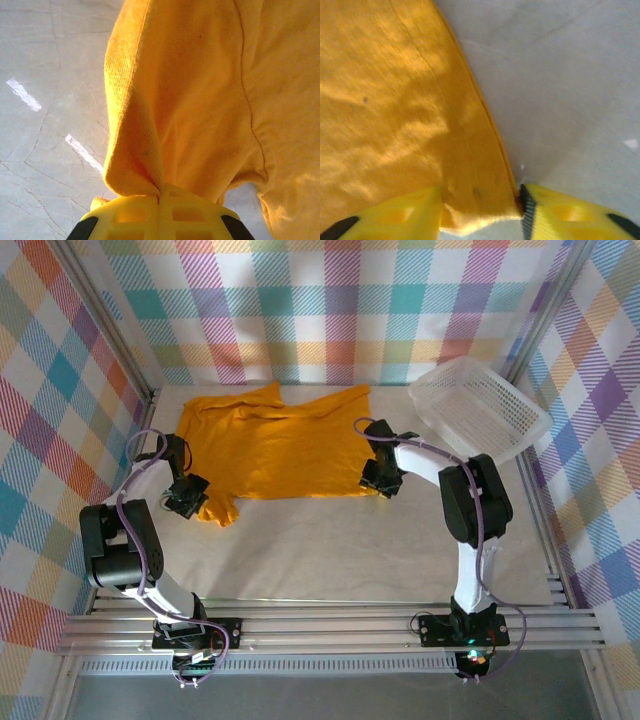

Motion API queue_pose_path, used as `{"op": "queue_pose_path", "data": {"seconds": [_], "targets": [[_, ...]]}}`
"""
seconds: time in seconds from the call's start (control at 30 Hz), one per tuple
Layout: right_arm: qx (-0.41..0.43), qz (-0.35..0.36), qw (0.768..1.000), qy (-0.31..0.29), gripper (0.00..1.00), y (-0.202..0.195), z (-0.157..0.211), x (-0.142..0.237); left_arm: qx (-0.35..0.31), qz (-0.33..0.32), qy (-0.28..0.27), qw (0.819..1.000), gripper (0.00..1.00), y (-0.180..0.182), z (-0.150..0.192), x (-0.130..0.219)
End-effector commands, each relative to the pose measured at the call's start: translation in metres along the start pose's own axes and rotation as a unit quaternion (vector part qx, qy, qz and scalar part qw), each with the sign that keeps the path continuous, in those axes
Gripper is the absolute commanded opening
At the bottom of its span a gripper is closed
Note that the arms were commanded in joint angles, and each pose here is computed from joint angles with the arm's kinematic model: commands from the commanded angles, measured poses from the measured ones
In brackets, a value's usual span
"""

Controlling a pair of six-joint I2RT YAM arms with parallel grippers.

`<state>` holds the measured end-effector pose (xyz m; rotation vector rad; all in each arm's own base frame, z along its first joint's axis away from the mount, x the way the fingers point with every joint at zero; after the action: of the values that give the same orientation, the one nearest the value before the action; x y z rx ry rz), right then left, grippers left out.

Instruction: Fold and stack the t-shirts

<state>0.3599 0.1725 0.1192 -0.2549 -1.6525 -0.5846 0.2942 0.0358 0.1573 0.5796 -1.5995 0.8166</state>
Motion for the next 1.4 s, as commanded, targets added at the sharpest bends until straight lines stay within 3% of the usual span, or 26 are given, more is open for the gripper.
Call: {"op": "queue_pose_path", "data": {"seconds": [0.0,0.07,0.17,0.3,0.43,0.6,0.73,0.87,0.97,1.03,1.2,1.37], "targets": [[0.008,-0.005,1.0,-0.005,0.27,0.013,-0.007,-0.006,0.002,0.011,0.011,1.0,0.0,0.002,0.01,0.01],[0.021,-0.027,0.999,-0.026,0.11,0.023,-0.015,0.006,0.003,0.025,0.003,1.0,0.0,-0.002,0.01,0.018],[0.046,-0.077,0.993,-0.078,0.0,0.042,-0.025,0.045,0.009,0.066,-0.024,0.998,0.0,-0.014,0.004,0.044],[0.083,-0.151,0.972,-0.163,0.0,0.06,-0.036,0.119,0.016,0.143,-0.086,0.986,0.0,-0.035,-0.008,0.101],[0.116,-0.228,0.935,-0.244,0.0,0.069,-0.038,0.202,0.022,0.207,-0.165,0.964,0.0,-0.048,-0.015,0.175],[0.125,-0.3,0.888,-0.324,0.0,0.056,-0.024,0.285,0.057,0.282,-0.254,0.923,0.0,-0.036,0.002,0.254],[0.131,-0.362,0.845,-0.37,0.0,0.028,0.003,0.344,0.075,0.333,-0.347,0.874,0.0,-0.005,0.033,0.315],[0.133,-0.387,0.818,-0.403,0.0,-0.005,0.028,0.378,0.097,0.386,-0.422,0.815,0.0,0.026,0.063,0.359],[0.13,-0.393,0.804,-0.427,0.0,-0.026,0.042,0.396,0.109,0.41,-0.444,0.789,0.0,0.034,0.072,0.382],[0.128,-0.396,0.799,-0.434,0.0,-0.032,0.046,0.402,0.102,0.419,-0.439,0.788,0.0,0.028,0.07,0.391],[0.129,-0.406,0.806,-0.412,0.0,-0.018,0.039,0.395,0.092,0.41,-0.382,0.823,0.0,-0.001,0.046,0.372],[0.129,-0.419,0.817,-0.374,0.0,0.014,0.007,0.367,0.055,0.4,-0.334,0.852,0.0,-0.045,0.005,0.34]]}}
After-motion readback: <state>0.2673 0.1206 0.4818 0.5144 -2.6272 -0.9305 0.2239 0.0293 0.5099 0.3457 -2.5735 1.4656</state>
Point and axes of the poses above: each hand's point on the last joint's axis, 136 mm out from that joint toward the fingers, its own x axis back along the fingers, its own y axis along the line the jaws close on, z = x × y, the point moved 10 cm from there along x, back along the fingers, and after that the axes turned 8 degrees about -x, right-handed, at the moved point
